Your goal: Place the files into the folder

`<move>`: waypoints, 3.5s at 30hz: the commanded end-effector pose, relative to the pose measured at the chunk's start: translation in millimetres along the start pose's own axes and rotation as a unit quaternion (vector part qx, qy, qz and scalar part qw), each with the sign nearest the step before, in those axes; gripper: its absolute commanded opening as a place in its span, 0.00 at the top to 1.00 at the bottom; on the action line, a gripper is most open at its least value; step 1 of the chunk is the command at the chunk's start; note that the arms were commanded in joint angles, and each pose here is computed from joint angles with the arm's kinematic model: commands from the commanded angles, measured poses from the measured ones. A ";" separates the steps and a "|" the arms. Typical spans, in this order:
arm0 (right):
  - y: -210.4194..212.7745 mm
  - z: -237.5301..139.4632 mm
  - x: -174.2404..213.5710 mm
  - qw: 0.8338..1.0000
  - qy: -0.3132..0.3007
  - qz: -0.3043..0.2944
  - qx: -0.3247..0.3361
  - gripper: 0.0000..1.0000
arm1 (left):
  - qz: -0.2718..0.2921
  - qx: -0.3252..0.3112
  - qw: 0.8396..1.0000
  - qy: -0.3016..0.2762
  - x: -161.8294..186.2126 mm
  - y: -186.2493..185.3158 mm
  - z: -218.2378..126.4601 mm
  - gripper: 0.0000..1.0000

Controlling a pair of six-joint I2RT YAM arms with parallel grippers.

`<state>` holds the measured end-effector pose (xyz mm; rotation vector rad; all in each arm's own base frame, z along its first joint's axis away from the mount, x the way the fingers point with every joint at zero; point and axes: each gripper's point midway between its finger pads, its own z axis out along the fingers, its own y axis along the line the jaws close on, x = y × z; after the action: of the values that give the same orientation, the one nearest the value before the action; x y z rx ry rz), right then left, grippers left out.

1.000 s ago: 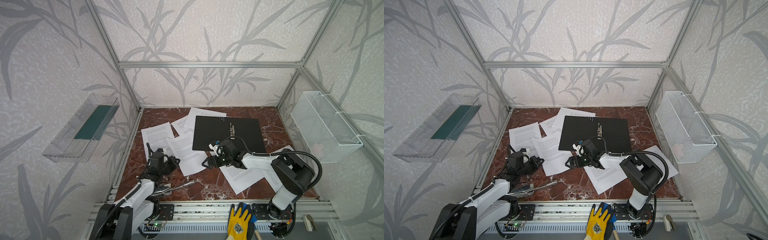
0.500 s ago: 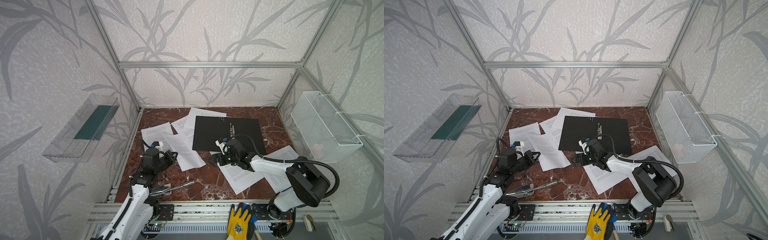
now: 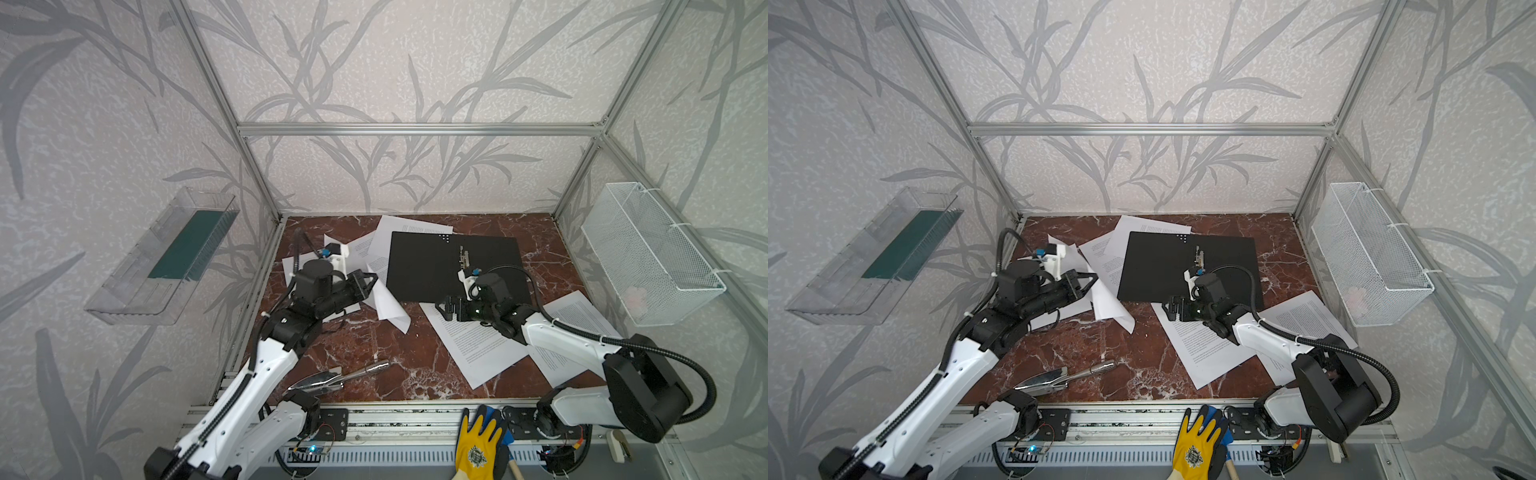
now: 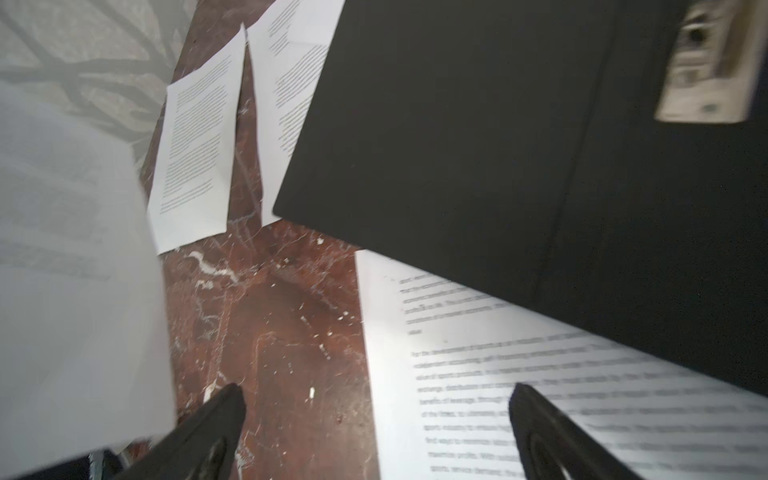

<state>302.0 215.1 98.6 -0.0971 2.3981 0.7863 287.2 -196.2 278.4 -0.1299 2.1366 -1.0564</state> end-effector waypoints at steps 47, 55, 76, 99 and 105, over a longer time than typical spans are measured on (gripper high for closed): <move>-94.3 -32.7 -70.8 0.989 -0.106 0.071 0.081 0.01 | 0.013 -0.023 0.958 0.284 64.2 109.2 264.3 1.00; -111.8 8.5 -92.6 0.992 -0.078 0.098 0.034 0.01 | 0.006 -0.050 0.957 0.286 65.1 131.3 268.5 1.00; -116.9 46.4 -45.4 0.981 -0.065 0.175 -0.053 0.37 | -0.011 -0.061 0.955 0.289 68.2 145.4 277.3 1.00; -115.1 31.4 -37.2 0.979 -0.073 0.187 -0.033 0.99 | -0.015 -0.024 0.959 0.283 60.4 125.5 271.6 1.00; -101.5 10.0 -55.7 0.983 -0.070 0.166 -0.021 1.00 | 0.003 0.031 0.967 0.251 38.4 83.1 245.5 0.82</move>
<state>372.8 133.4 51.4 0.3764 2.2865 1.0096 437.8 -312.0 44.4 0.1347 2.6815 -1.1737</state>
